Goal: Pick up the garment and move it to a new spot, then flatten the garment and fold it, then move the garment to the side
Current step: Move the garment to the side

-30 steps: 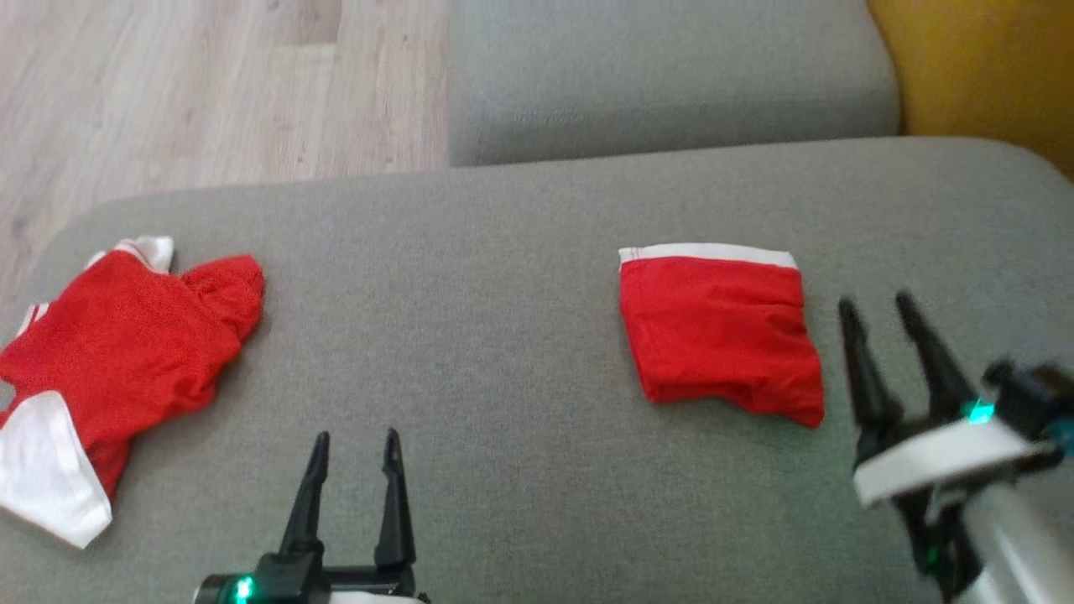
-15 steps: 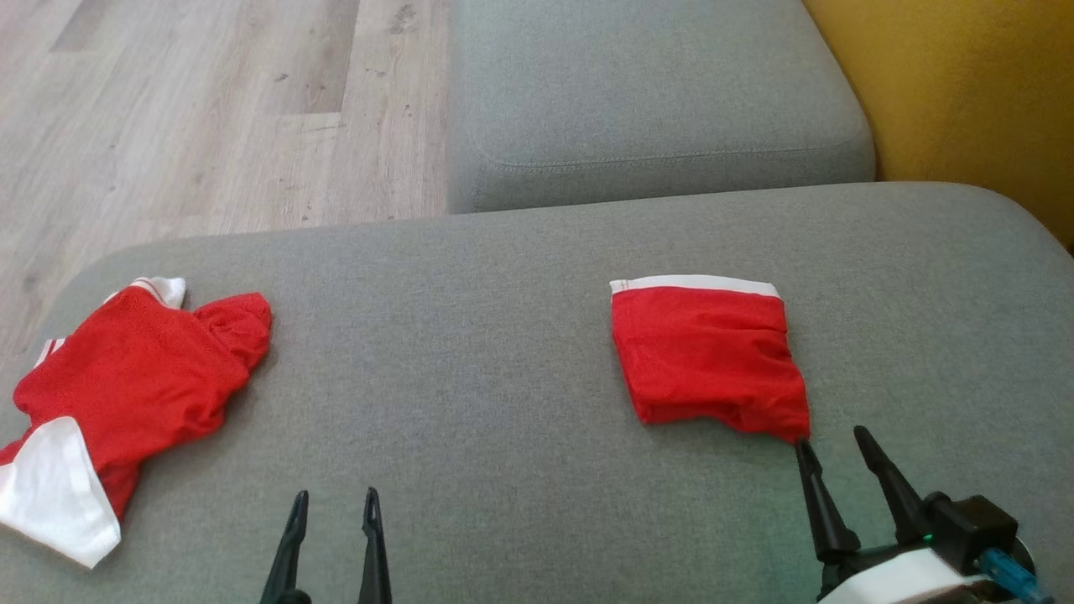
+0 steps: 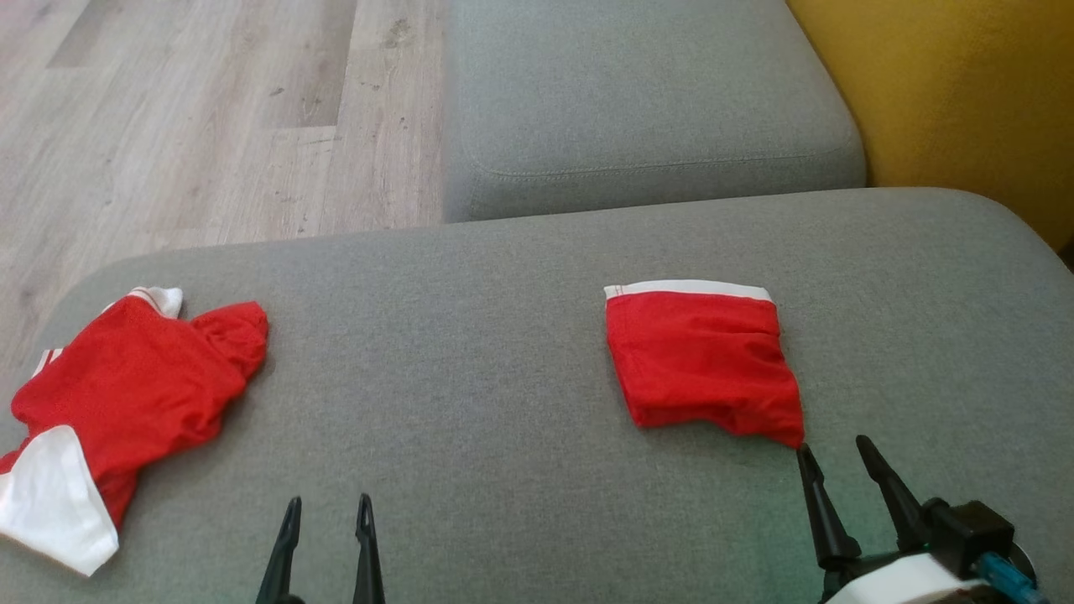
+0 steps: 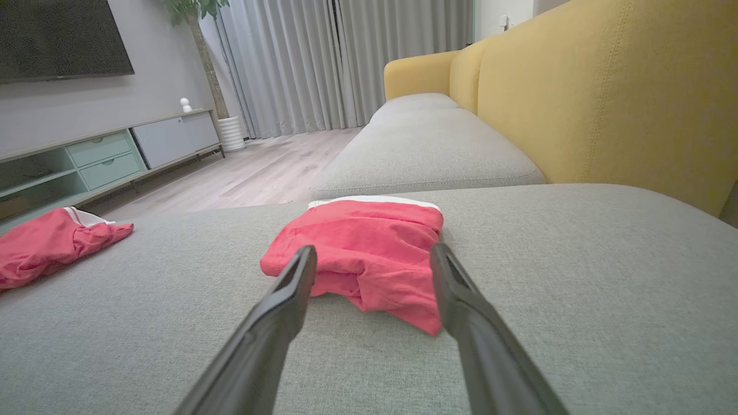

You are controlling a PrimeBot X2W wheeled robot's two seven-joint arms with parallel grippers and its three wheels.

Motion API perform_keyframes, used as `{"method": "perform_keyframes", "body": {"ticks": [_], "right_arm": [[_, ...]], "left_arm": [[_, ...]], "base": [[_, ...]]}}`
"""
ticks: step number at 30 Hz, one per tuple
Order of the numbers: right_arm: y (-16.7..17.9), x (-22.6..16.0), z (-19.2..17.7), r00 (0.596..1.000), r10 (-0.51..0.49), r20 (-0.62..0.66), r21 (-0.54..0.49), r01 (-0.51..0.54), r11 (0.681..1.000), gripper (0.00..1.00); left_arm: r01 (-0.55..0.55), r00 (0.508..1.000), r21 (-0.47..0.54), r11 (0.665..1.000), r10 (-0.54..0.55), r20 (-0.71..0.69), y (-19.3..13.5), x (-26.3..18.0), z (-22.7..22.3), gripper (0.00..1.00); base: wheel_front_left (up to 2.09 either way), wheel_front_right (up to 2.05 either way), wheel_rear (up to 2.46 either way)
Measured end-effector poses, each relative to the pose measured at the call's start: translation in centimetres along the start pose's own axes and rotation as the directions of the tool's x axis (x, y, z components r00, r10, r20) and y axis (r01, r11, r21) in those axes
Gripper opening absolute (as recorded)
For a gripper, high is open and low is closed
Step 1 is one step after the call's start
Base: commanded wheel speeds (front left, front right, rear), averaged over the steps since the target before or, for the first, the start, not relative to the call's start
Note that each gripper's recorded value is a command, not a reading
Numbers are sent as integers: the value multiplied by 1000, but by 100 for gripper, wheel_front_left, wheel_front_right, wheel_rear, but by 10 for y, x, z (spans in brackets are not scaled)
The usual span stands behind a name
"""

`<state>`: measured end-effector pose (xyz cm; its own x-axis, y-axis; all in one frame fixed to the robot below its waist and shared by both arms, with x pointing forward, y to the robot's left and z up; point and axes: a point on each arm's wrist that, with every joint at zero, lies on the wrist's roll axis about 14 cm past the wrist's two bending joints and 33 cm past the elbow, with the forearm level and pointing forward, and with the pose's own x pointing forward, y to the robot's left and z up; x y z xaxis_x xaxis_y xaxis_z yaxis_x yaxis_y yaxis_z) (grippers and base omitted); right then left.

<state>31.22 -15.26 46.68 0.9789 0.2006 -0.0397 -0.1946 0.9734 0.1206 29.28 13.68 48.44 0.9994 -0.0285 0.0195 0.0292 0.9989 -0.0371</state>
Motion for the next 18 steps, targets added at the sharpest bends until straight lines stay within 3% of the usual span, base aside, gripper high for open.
{"method": "perform_keyframes", "body": {"ticks": [18], "right_arm": [[0, 1, -8, 1000, -3, -28, -8, 3, 1000, 100]], "left_arm": [[-6, 999, 5, 1000, 6, -32, 3, -5, -9, 100]], "base": [[0, 0, 0]]}}
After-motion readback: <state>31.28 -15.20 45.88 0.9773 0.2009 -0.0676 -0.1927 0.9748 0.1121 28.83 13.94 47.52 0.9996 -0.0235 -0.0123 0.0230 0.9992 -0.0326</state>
